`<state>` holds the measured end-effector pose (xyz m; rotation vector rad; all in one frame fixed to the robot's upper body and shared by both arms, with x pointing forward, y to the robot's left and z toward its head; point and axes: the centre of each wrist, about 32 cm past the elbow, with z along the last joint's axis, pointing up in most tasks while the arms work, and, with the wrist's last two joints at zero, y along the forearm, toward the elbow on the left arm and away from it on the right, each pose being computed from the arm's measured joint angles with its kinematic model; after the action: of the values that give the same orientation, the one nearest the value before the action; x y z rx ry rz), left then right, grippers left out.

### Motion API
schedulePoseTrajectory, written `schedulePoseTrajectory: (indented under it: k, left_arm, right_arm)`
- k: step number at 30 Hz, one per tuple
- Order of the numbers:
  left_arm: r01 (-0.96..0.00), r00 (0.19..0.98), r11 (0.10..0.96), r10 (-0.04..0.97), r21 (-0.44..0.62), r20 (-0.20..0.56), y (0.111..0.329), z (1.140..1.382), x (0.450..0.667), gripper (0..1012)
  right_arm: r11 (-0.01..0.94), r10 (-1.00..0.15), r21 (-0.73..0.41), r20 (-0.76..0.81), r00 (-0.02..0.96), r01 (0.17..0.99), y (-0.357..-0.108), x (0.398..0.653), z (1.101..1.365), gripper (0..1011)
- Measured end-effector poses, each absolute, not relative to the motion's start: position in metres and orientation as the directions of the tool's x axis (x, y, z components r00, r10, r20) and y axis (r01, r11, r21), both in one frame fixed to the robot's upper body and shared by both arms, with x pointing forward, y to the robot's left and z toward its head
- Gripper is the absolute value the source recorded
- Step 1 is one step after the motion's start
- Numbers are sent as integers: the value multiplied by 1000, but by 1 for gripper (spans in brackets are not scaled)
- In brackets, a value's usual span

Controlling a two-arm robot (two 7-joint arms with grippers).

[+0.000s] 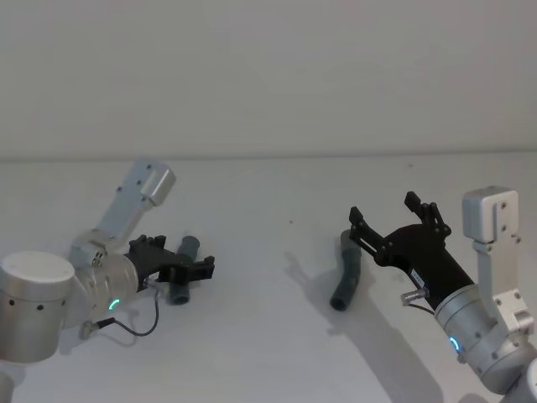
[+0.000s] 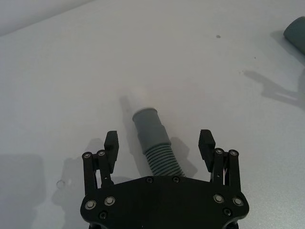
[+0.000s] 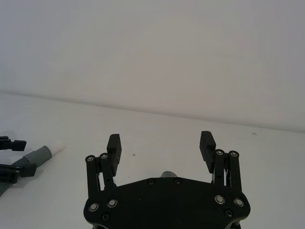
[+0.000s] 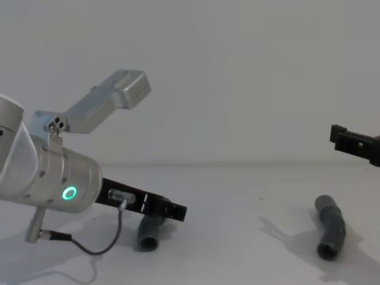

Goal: Use both hands to pick up one end of the pipe from the table, align the ends, and insert them.

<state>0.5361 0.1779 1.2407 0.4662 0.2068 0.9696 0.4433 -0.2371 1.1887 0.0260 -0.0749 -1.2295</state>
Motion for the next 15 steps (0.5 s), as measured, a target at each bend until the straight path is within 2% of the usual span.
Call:
schedulePoseTrajectory:
  k: [15]
  left_arm:
    - [-721, 575, 483, 817, 497, 39, 171, 1234, 545, 1001]
  right_arm:
    - [335, -942, 60, 43, 333, 940, -237, 443, 1189, 1001]
